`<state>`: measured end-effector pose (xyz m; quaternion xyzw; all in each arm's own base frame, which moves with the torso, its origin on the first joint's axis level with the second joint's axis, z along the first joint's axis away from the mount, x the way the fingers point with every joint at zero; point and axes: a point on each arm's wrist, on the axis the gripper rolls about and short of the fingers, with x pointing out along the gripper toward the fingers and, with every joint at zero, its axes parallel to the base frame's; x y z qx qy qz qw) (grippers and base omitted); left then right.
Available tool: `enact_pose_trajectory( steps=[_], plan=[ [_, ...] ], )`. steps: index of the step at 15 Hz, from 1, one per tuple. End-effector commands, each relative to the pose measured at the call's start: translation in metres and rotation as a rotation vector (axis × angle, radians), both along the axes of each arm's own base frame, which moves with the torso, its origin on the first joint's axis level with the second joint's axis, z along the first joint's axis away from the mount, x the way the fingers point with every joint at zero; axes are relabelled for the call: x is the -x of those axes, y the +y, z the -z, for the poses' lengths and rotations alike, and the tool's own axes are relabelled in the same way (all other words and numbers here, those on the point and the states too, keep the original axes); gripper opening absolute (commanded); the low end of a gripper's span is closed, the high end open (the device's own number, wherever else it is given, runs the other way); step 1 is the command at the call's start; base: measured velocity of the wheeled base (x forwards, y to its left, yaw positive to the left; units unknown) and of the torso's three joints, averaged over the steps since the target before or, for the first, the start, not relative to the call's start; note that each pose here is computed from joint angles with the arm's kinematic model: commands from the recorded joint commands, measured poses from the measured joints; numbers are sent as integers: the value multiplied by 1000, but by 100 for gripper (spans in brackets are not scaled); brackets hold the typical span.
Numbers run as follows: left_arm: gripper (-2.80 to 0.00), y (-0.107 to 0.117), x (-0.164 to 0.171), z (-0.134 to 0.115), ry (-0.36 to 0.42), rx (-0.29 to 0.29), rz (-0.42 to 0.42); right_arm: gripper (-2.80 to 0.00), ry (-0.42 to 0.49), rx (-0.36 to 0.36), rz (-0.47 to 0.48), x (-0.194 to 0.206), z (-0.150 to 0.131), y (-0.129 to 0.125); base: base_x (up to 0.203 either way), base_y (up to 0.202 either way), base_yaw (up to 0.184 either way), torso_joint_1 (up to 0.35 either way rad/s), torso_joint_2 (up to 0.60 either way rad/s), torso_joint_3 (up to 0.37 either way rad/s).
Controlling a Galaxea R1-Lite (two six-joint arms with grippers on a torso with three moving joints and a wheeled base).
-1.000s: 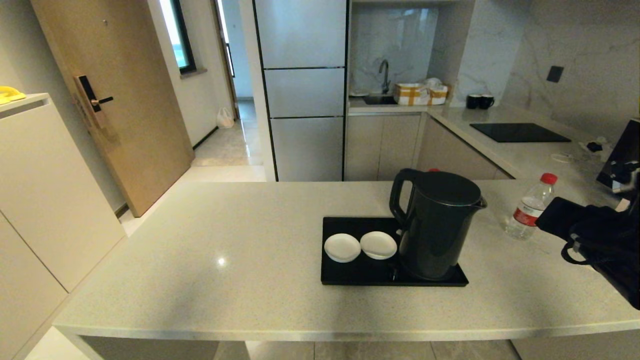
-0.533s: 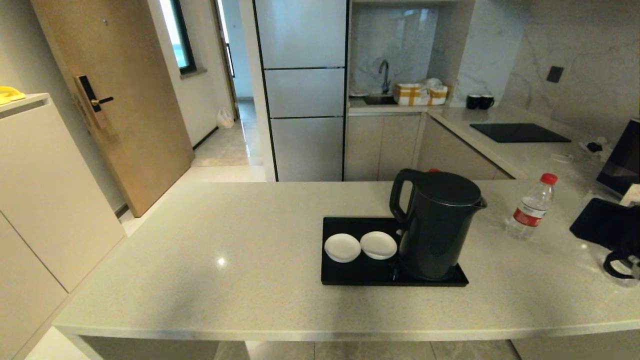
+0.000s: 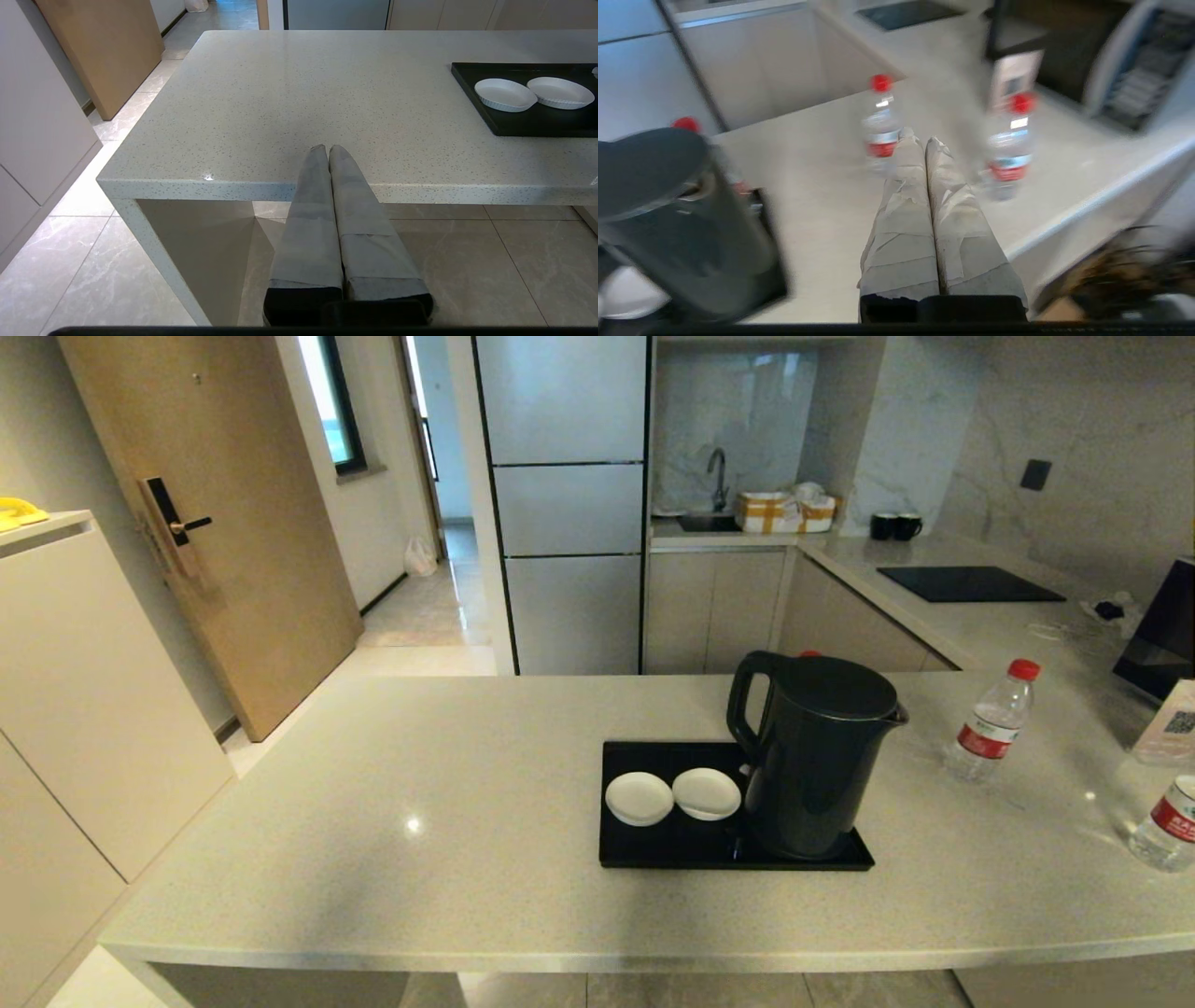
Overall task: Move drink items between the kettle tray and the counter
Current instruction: Return the bottled water to its original position
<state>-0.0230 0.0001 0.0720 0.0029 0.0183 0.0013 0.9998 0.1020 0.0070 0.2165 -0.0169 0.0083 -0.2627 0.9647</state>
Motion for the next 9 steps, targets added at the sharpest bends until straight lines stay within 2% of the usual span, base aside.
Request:
enact_pose_trajectory(
  steps=[1,5,7,9],
  plan=[
    [-280,0,0,0,0,0,0,-280,-93,43,46,43,-13,-11,0,0,0,0,0,0],
    [-280,0,0,0,0,0,-2,-280,-70,112,256,84,-6,-23,0,0,0,0,0,0],
    [-280,0,0,0,0,0,0,-280,-100,119,290,112,11,-24,0,0,0,0,0,0],
    [-280,0,0,0,0,0,-2,-280,-107,127,295,141,42,-24,0,0,0,0,0,0]
  ],
)
